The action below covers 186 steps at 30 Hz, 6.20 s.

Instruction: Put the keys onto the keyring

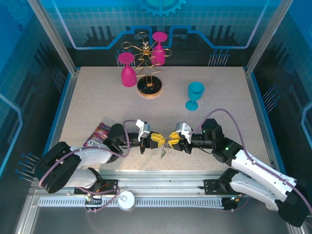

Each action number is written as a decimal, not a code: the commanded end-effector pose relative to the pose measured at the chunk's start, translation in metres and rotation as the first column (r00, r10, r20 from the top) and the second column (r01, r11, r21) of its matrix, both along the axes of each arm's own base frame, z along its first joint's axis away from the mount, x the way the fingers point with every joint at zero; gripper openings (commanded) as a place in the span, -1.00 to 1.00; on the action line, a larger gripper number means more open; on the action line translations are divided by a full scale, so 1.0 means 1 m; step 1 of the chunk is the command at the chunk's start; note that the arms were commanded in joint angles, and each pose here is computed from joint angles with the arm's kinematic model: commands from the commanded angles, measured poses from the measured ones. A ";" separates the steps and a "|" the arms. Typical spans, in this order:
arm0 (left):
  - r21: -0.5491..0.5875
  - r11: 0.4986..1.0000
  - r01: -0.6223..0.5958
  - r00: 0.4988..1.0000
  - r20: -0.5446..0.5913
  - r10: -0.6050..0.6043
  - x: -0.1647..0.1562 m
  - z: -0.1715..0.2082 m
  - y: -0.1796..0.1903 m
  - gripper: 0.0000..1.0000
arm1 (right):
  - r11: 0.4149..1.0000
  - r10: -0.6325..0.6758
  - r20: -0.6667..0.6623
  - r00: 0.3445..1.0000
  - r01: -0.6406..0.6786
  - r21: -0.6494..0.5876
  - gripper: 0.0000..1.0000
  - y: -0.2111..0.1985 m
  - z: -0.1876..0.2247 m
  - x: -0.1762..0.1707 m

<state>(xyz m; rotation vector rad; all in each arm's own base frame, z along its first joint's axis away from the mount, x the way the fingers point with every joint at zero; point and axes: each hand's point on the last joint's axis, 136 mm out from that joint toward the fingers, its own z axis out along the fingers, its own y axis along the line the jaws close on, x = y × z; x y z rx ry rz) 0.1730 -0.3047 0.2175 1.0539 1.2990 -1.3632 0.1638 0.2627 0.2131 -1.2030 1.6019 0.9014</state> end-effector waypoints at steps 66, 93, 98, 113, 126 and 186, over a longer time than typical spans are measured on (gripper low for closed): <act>-0.018 0.967 -0.254 0.866 0.442 0.235 0.016 0.033 0.018 -1.00 | 0.755 -0.652 -0.130 0.747 0.625 -0.201 -0.06 -0.082 -0.026 0.059; 0.152 0.962 -0.226 0.967 -0.081 0.240 0.008 -0.027 0.017 -1.00 | 0.661 -0.732 -0.113 0.672 0.661 -0.355 -0.17 -0.103 -0.048 0.060; 0.212 0.961 -0.178 0.963 -0.162 0.214 -0.006 -0.046 0.010 -1.00 | 0.614 -0.771 -0.144 0.620 0.665 -0.425 -0.20 -0.109 -0.061 0.058; 0.337 0.920 -0.199 0.865 -0.381 0.326 -0.012 -0.084 0.011 -1.00 | 0.388 -0.921 -0.247 0.301 0.656 -0.648 -0.17 -0.133 -0.125 0.068; 0.412 0.878 -0.242 0.793 -0.437 0.424 -0.008 -0.106 0.018 -1.00 | 0.452 -0.888 -0.275 0.369 0.588 -0.671 -0.15 -0.082 -0.138 0.109; 0.458 0.852 -0.256 0.898 -0.214 0.385 -0.024 -0.106 0.048 -1.00 | 0.475 -0.822 -0.185 0.539 0.468 -0.746 -1.00 -0.034 -0.169 0.118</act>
